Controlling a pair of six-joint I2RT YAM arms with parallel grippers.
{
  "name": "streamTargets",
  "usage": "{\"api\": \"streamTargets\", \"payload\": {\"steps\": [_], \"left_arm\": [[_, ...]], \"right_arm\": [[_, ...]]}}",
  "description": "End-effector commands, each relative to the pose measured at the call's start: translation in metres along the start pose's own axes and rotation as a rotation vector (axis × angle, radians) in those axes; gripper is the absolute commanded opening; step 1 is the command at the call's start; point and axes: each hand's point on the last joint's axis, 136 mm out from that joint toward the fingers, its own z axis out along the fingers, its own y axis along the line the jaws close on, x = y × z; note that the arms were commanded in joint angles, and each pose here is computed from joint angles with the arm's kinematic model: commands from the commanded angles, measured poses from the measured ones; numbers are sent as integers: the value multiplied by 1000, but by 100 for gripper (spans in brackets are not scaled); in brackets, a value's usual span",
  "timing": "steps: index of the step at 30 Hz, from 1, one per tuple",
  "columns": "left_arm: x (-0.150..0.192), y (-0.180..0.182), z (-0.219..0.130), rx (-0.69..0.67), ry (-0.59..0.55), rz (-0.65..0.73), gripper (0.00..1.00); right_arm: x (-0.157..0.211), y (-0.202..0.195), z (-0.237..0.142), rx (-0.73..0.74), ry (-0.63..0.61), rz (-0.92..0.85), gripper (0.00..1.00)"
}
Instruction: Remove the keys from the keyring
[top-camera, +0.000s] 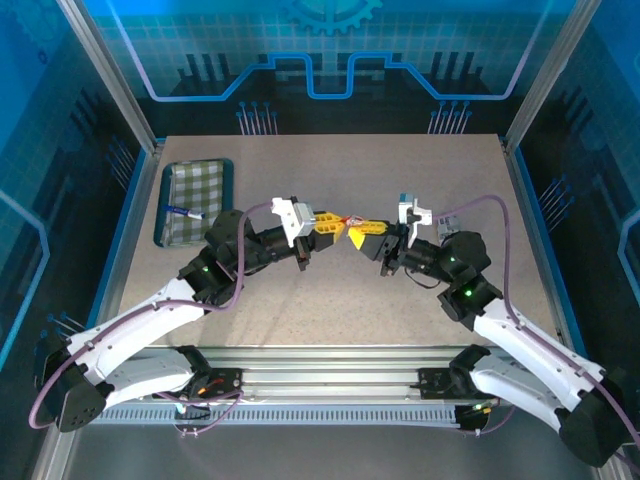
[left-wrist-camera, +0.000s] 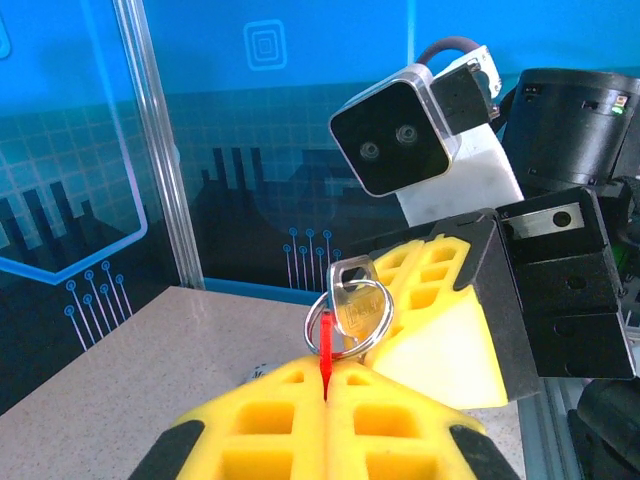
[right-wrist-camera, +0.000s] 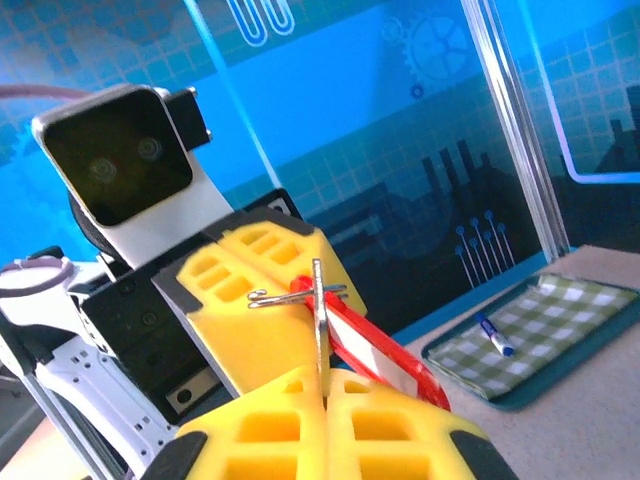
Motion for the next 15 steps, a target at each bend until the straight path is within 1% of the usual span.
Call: {"api": "streamTargets", "payload": {"steps": [1,3,5,8,12,15], "left_arm": [[-3,-9,-1,36,-10,12,0],[-2,-10,0,44,-5,13,0],[0,-11,-1,48,3,12,0],[0,-13,0,62,5,6,0],[-3,-13,0,64,2,6,0],[-4,-14,0,64,0,1,0]], "right_arm": [[-10,-11,-9,120,33,-132,0],[-11,-8,-11,123,51,-170,0],[-18,-3,-13,119,39,-187,12],[-24,0,-10,100,14,-178,19],[-26,-2,-4,82,1,-150,18],[-26,-1,0,64,-6,-137,14]]}}
